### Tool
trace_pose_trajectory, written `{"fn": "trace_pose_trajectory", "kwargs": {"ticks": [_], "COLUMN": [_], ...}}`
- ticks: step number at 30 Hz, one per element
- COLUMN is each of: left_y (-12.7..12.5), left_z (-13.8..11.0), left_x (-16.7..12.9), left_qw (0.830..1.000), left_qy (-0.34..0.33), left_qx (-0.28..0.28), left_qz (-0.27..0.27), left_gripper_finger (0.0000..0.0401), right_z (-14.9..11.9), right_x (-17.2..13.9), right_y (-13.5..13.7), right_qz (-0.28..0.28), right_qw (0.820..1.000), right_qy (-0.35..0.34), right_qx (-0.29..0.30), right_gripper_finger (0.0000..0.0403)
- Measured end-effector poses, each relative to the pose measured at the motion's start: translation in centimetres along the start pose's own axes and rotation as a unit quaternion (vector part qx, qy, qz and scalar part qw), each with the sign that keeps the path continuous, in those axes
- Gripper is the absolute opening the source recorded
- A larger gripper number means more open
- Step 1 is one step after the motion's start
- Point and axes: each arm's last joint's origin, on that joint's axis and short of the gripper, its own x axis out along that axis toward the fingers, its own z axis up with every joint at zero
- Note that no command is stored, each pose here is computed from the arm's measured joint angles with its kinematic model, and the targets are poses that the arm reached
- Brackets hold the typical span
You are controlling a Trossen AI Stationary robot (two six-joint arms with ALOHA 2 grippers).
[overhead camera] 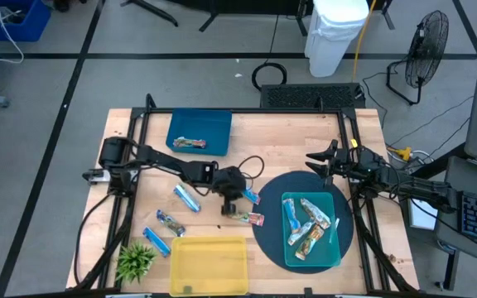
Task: Pick and place Granola Bars by type
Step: Put the bottom red granola bar into the blue bin
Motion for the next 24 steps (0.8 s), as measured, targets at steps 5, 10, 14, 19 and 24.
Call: {"fn": "trace_pose_trajectory", "kwargs": {"ticks": [5,10,14,19,24], "left_y": [-0.9,-1.5,-2.4,-4.1,-4.7], "left_z": [1.1,0.4,0.1,0.5,0.1], "left_x": [-0.4,0.0,0.0,0.0,0.1], "left_qw": [0.997,0.992,0.990,0.981,0.981], "left_qy": [-0.047,-0.013,0.000,-0.019,-0.004], "left_qx": [0.010,-0.013,-0.009,0.014,0.016], "left_qz": [-0.066,-0.123,-0.142,-0.194,-0.191], "left_gripper_finger": [0.0004,0.0004,0.0004,0.0003,0.0003], "right_z": [0.0,0.0,0.0,0.0,0.0], "right_x": [0.0,0.0,0.0,0.0,0.0], "right_y": [0.0,0.0,0.0,0.0,0.0], "right_qz": [0.000,0.000,0.000,0.000,0.000], "right_qw": [1.000,1.000,1.000,1.000,1.000], "right_qy": [0.000,0.001,0.001,0.001,0.001], "right_qx": [0.000,0.000,0.000,0.000,0.000], "right_gripper_finger": [0.0135,0.0135,0.0134,0.0134,0.0135]}}
